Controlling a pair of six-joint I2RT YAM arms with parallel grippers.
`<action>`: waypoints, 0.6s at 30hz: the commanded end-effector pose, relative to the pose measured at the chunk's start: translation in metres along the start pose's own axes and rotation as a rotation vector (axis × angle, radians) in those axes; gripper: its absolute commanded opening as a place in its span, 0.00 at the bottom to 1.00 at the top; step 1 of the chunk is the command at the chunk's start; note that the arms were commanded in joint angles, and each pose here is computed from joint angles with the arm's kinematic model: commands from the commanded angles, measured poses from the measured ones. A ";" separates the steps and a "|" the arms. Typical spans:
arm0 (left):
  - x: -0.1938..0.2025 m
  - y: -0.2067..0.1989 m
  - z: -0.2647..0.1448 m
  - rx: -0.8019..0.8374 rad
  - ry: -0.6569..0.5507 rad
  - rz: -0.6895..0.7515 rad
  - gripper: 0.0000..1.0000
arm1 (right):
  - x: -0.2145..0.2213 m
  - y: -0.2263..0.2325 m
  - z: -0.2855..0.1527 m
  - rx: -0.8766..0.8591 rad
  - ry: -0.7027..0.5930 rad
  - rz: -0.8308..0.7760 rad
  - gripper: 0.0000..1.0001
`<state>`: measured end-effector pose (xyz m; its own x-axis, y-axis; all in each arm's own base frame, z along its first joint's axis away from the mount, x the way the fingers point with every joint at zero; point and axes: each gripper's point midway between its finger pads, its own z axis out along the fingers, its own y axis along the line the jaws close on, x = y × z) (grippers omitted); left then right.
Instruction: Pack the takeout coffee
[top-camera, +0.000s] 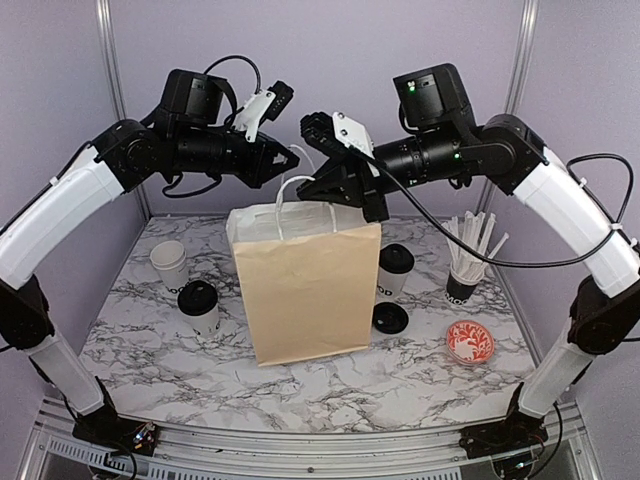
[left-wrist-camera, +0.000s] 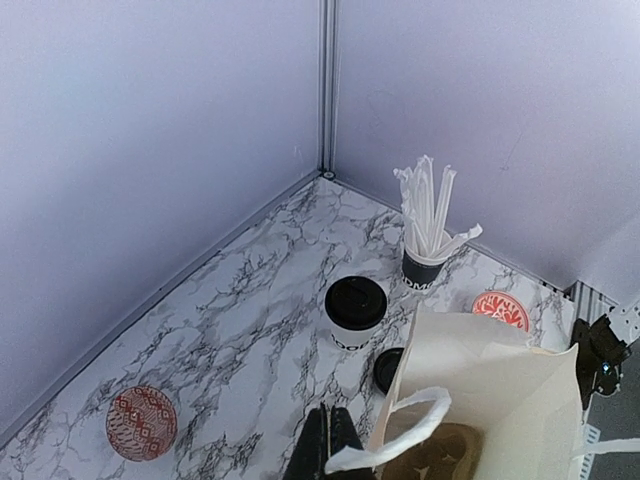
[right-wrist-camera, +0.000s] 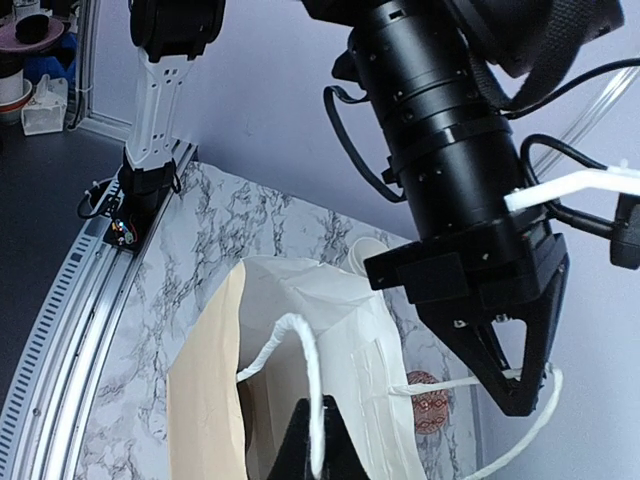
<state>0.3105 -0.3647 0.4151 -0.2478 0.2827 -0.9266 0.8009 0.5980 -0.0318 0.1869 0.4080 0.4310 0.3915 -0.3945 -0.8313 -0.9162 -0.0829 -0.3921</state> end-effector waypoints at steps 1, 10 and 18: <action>-0.023 -0.001 -0.030 -0.003 -0.064 0.009 0.00 | -0.018 -0.016 -0.004 0.049 -0.040 -0.034 0.00; 0.002 0.009 -0.017 -0.057 0.006 0.021 0.01 | -0.002 -0.017 0.008 0.049 0.005 -0.015 0.00; 0.062 0.020 -0.017 -0.124 0.156 -0.007 0.99 | 0.053 0.017 0.002 -0.048 0.110 0.002 0.89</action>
<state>0.3161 -0.3423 0.3618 -0.3273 0.3770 -0.8665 0.7385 0.6741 0.0144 0.2052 0.4140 0.3828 0.3621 -0.4926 -0.7914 -0.9255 -0.0890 -0.3681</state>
